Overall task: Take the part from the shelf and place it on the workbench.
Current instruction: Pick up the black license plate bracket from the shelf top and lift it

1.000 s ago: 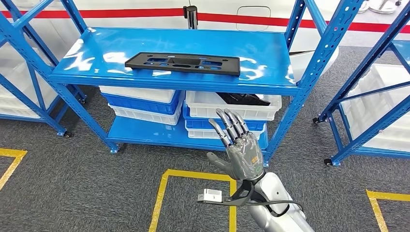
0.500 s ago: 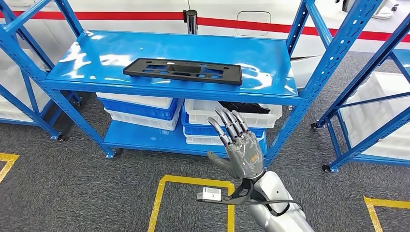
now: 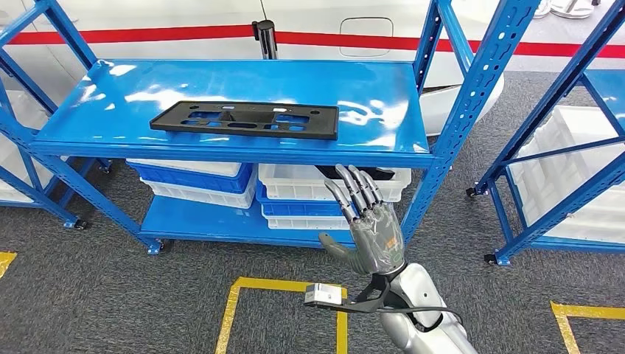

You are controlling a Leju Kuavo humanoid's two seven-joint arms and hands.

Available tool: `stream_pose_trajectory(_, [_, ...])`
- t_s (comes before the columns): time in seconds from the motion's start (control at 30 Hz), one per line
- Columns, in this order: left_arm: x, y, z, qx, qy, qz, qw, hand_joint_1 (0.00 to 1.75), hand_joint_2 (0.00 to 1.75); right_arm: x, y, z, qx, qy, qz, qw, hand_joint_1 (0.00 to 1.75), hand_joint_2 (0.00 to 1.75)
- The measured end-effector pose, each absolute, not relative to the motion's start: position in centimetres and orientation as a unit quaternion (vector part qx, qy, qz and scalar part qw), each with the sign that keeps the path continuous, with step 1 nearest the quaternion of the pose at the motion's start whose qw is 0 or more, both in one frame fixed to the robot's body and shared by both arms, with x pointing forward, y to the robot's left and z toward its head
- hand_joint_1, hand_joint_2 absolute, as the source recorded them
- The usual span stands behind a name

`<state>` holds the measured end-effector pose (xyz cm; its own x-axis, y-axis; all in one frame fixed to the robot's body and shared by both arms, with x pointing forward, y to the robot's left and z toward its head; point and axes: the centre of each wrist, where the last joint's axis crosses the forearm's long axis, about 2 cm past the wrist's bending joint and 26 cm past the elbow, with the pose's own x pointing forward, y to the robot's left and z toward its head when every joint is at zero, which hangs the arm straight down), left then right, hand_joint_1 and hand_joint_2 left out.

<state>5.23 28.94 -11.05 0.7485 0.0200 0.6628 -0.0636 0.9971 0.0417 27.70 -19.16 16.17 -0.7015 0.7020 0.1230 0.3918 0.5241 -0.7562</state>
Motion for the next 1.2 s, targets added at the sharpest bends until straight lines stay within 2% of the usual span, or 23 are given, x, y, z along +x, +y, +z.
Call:
stream_pose_trajectory(0.07, [5.1,28.9,-11.1,0.031,-0.353,0.022,0.935,0.0,0.0,27.6,-19.2,16.1,-0.319,-0.848,0.365,0.214,0.0,0.0])
stream_pose_trajectory(1.2, [5.1,28.7,-11.1,0.027,-0.349,0.013,0.937,0.0,0.0,26.9,-18.1,16.0,-0.291,-0.864,0.358,0.204,0.0,0.0])
